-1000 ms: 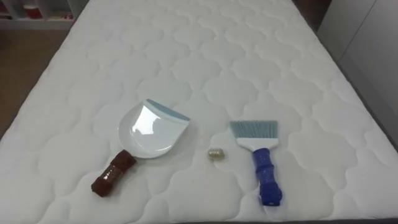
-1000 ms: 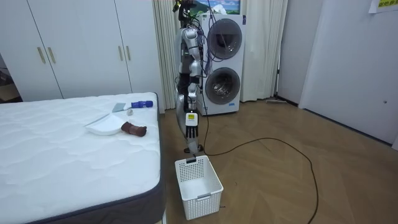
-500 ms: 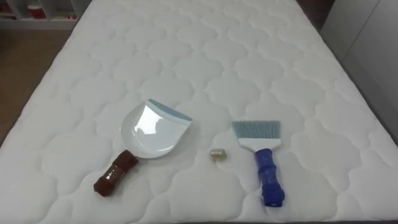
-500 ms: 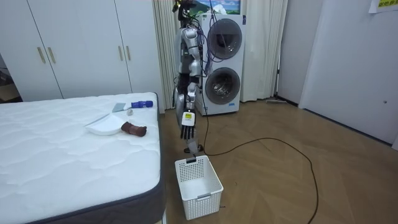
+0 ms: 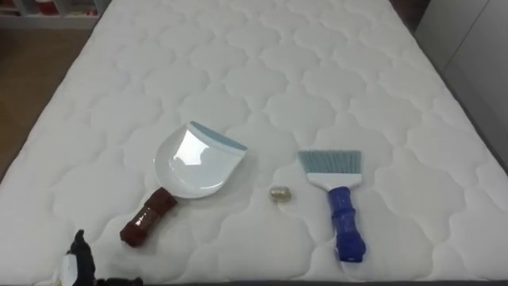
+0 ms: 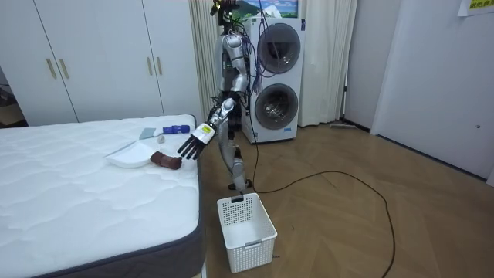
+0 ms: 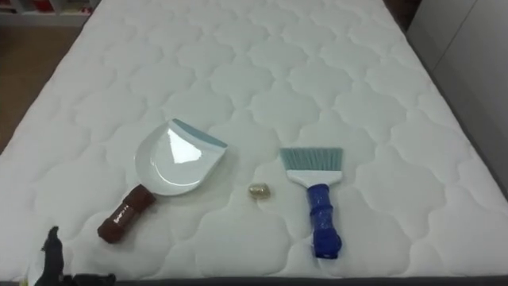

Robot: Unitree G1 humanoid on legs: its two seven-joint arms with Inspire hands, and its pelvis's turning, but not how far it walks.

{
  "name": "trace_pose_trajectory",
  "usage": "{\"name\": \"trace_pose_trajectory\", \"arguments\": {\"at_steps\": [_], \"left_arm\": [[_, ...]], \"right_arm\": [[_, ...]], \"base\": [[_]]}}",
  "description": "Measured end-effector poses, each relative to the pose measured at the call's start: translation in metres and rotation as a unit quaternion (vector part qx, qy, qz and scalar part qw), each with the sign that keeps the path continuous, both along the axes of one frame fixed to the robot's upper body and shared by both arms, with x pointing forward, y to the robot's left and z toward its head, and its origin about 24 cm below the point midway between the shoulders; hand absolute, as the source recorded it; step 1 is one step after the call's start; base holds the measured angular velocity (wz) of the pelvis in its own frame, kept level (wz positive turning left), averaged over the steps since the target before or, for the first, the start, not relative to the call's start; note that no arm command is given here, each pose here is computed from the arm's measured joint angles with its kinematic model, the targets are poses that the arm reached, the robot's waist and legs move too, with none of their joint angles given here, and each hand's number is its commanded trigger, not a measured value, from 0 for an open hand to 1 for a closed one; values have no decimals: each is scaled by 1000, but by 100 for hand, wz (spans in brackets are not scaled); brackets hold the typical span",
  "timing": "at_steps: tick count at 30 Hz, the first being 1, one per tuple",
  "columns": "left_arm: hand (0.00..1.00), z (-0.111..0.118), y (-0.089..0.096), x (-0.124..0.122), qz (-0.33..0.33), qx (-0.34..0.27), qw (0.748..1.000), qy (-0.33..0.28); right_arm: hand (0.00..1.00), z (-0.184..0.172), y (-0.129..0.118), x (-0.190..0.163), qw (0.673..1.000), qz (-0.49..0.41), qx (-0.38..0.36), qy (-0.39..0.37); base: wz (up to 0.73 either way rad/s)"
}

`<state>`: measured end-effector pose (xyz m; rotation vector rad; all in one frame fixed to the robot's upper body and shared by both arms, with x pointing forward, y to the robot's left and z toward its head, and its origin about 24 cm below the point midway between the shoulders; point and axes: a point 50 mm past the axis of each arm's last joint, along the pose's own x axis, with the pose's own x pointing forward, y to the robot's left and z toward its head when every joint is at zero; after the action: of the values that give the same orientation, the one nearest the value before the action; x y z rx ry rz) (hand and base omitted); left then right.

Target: Clean bed

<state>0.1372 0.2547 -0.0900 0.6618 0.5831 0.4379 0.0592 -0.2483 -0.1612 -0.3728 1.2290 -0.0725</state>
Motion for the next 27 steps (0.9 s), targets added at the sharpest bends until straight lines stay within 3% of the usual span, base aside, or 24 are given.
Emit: {"name": "trace_pose_trajectory", "arguments": {"at_steps": [7, 19, 23, 27], "left_arm": [[0, 19, -3, 28, -26, 13, 997, -65], [0, 33, 0, 51, -44, 24, 994, -98], [0, 34, -2, 56, -59, 29, 993, -95], [0, 18, -2, 53, -61, 25, 997, -50]], "right_arm": [[0, -1, 1, -2, 999, -29, 27, -7], [0, -1, -4, -8, 999, -32, 32, 9], [0, 0, -8, -6, 999, -24, 24, 19], [0, -1, -8, -6, 999, -6, 12, 33]], "base": [[0], [0], [1], [4]]}}
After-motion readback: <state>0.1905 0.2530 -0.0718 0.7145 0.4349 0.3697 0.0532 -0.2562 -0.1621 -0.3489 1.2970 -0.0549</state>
